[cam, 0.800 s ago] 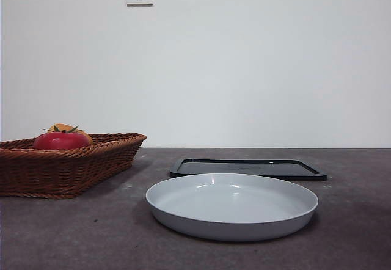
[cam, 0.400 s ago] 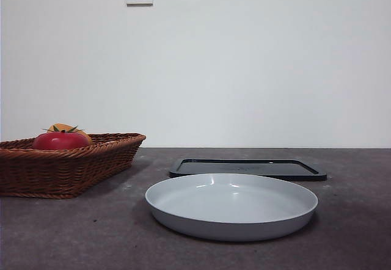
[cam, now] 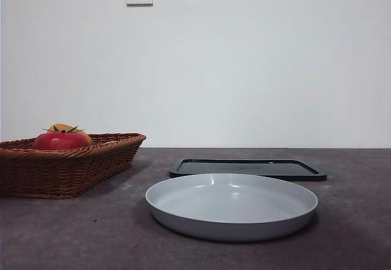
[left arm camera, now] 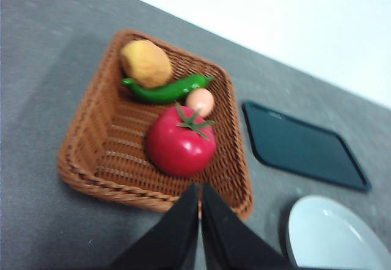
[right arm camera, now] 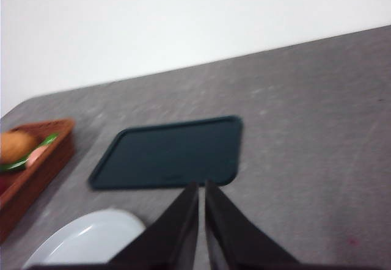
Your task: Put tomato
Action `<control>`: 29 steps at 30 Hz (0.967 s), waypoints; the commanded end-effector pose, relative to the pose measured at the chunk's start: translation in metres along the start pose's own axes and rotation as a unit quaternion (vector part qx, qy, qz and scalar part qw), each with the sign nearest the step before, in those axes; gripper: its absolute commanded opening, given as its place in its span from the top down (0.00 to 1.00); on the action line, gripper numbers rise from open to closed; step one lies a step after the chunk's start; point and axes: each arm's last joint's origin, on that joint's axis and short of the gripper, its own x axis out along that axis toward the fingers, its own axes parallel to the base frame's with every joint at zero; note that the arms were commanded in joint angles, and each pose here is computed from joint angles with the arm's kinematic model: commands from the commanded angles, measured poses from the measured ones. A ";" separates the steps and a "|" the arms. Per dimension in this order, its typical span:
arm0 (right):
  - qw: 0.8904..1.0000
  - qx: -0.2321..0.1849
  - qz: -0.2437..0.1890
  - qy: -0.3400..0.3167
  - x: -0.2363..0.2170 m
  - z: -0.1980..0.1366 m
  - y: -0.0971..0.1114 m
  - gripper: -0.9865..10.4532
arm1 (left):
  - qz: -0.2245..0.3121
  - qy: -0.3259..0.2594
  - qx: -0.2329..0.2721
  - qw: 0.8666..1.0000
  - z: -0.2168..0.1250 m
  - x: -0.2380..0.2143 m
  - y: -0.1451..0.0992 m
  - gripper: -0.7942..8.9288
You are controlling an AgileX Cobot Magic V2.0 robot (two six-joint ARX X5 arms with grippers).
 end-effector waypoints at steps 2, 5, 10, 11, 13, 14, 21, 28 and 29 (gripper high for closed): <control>0.999 -0.030 0.021 0.039 -0.002 0.024 0.009 0.91 | -0.016 0.034 0.064 0.997 0.021 -0.002 -0.010 0.91; 0.996 -0.036 0.035 0.076 -0.002 0.041 0.015 0.91 | -0.036 0.067 0.083 0.994 0.036 -0.002 -0.017 0.91; 0.987 -0.040 0.068 0.139 0.002 0.066 0.025 0.91 | -0.069 0.121 0.104 0.985 0.058 0.000 -0.028 0.91; 0.985 -0.041 0.075 0.151 0.003 0.070 0.027 0.91 | -0.072 0.130 0.106 0.983 0.061 0.000 -0.030 0.91; 0.978 -0.043 0.093 0.181 0.005 0.077 0.031 0.91 | -0.078 0.153 0.112 0.979 0.067 0.000 -0.034 0.91; 0.975 -0.044 0.100 0.193 0.007 0.079 0.033 0.91 | -0.082 0.163 0.115 0.977 0.069 -0.001 -0.036 0.91; 0.942 -0.067 0.153 0.290 0.014 0.086 0.049 0.91 | -0.124 0.244 0.141 0.951 0.077 -0.011 -0.049 0.91; 0.922 -0.087 0.189 0.328 0.014 0.079 0.058 0.91 | -0.130 0.254 0.150 0.947 0.074 -0.012 -0.050 0.91; 0.921 -0.087 0.189 0.328 0.014 0.079 0.058 0.91 | -0.130 0.254 0.150 0.947 0.074 -0.012 -0.050 0.91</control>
